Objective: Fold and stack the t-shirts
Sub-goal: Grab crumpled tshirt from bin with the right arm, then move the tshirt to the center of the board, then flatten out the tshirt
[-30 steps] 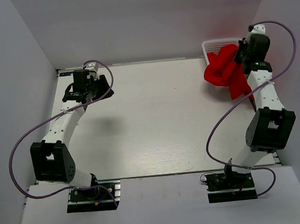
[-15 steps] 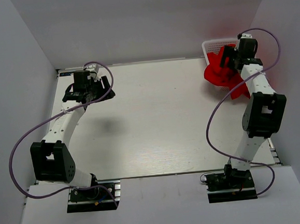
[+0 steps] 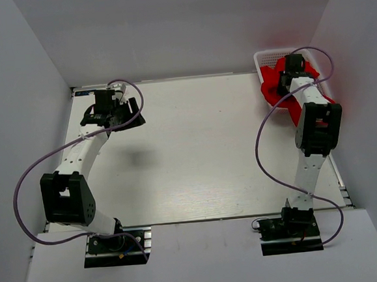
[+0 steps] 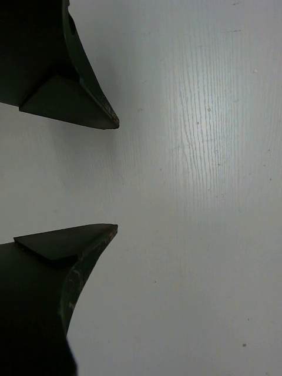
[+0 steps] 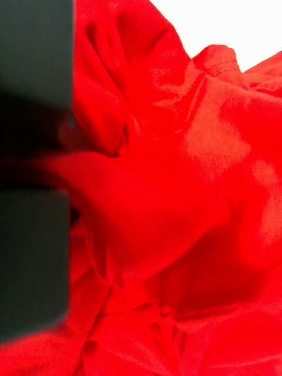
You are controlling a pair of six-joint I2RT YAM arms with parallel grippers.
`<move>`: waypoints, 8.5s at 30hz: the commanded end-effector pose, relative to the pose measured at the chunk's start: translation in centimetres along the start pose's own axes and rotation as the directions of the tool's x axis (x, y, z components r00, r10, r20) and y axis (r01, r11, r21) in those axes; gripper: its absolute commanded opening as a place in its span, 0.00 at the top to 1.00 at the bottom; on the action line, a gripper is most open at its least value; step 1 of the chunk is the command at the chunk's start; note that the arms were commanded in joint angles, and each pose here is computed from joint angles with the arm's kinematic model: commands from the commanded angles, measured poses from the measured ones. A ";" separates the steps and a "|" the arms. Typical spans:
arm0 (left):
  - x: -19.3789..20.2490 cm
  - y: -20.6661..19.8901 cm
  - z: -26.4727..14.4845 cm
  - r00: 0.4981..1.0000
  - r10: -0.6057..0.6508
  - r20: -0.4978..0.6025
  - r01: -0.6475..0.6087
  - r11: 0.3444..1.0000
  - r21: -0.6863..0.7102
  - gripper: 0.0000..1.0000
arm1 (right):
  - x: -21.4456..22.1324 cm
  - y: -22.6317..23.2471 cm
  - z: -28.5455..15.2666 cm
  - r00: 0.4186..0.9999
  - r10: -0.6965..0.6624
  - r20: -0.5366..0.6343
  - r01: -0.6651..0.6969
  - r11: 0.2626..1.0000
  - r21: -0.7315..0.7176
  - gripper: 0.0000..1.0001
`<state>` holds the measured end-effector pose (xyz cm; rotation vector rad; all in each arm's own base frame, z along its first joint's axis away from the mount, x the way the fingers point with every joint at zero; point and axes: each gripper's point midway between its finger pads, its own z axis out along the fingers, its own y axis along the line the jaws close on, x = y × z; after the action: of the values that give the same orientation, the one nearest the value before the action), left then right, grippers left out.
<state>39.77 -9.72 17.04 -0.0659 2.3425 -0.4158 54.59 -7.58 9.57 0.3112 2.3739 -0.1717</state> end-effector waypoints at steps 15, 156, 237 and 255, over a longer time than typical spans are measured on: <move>-3.3 -2.0 -1.8 0.993 0.031 0.118 -0.039 0.997 0.071 0.28 | -20.3 1.8 -23.8 0.766 0.184 0.616 -0.033 0.968 -0.248 1.00; -19.0 -23.3 -20.7 0.575 0.453 0.681 -0.631 0.776 0.016 1.00 | -14.0 14.1 -50.1 0.388 0.064 0.920 0.501 0.823 -0.268 1.00; 26.6 -18.1 1.8 0.733 0.387 -0.559 -0.345 0.920 0.184 0.62 | 14.1 13.7 -14.0 0.991 -0.131 0.038 0.136 0.940 -0.313 0.11; 15.2 -16.2 -4.3 0.899 0.332 -0.287 -0.353 0.935 -0.024 1.00 | 12.4 16.7 -10.1 0.867 -0.463 0.185 0.497 0.767 -0.407 0.12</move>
<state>23.98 -29.05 14.04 0.4570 2.5810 -0.3073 40.73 12.04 5.65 -0.4528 2.3869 0.1221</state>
